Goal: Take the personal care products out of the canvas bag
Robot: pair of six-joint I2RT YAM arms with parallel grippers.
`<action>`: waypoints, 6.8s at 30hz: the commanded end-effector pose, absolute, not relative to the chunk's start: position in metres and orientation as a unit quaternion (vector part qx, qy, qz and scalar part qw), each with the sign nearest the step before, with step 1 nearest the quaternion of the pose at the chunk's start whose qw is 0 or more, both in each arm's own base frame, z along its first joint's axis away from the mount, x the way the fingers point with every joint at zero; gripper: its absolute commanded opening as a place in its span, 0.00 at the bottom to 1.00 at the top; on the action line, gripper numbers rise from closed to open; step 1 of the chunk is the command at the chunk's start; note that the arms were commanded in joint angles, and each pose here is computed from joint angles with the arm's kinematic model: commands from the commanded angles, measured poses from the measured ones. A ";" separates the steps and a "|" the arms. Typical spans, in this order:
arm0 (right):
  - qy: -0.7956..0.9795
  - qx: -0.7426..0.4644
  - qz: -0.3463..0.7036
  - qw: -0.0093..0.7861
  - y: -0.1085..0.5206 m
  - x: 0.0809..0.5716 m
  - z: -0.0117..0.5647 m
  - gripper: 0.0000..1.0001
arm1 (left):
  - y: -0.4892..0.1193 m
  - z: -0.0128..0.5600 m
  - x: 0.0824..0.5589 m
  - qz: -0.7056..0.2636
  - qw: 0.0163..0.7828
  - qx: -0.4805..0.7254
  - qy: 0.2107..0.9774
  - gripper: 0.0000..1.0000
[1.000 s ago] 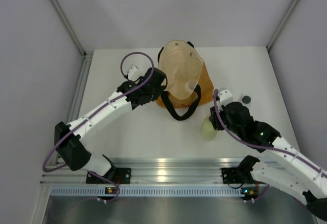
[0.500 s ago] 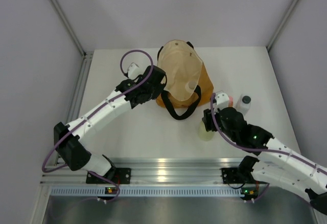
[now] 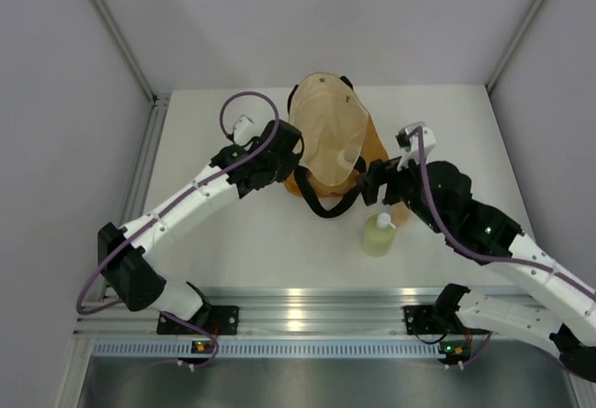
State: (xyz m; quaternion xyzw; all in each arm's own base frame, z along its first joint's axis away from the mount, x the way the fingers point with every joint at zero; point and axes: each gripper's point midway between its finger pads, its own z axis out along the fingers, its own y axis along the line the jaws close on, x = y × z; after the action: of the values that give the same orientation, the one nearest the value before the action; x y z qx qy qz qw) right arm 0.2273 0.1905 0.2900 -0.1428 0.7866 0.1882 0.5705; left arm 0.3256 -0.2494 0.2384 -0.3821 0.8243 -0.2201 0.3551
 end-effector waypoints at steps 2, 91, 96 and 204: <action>0.770 -0.141 0.231 0.578 0.220 0.234 0.356 0.77 | -0.243 0.246 0.319 -0.228 0.355 -0.384 0.821 0.00; 0.938 -0.093 -0.056 0.331 0.189 0.369 0.145 0.75 | -0.276 0.190 0.283 -0.202 0.339 -0.388 0.833 0.00; 0.940 -0.110 -0.054 0.317 0.193 0.368 0.132 0.75 | -0.276 0.191 0.284 -0.201 0.342 -0.388 0.832 0.00; 0.830 -0.170 0.064 0.527 0.240 0.350 0.377 0.00 | -0.272 0.233 0.295 -0.213 0.390 -0.355 0.823 0.12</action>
State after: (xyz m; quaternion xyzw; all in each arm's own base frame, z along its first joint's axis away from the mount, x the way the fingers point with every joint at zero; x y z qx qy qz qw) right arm 0.3625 0.2456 0.2787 -0.2093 0.8825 0.0141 0.4210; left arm 0.2918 -0.2747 0.2058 -0.3578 0.8355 -0.1958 0.3683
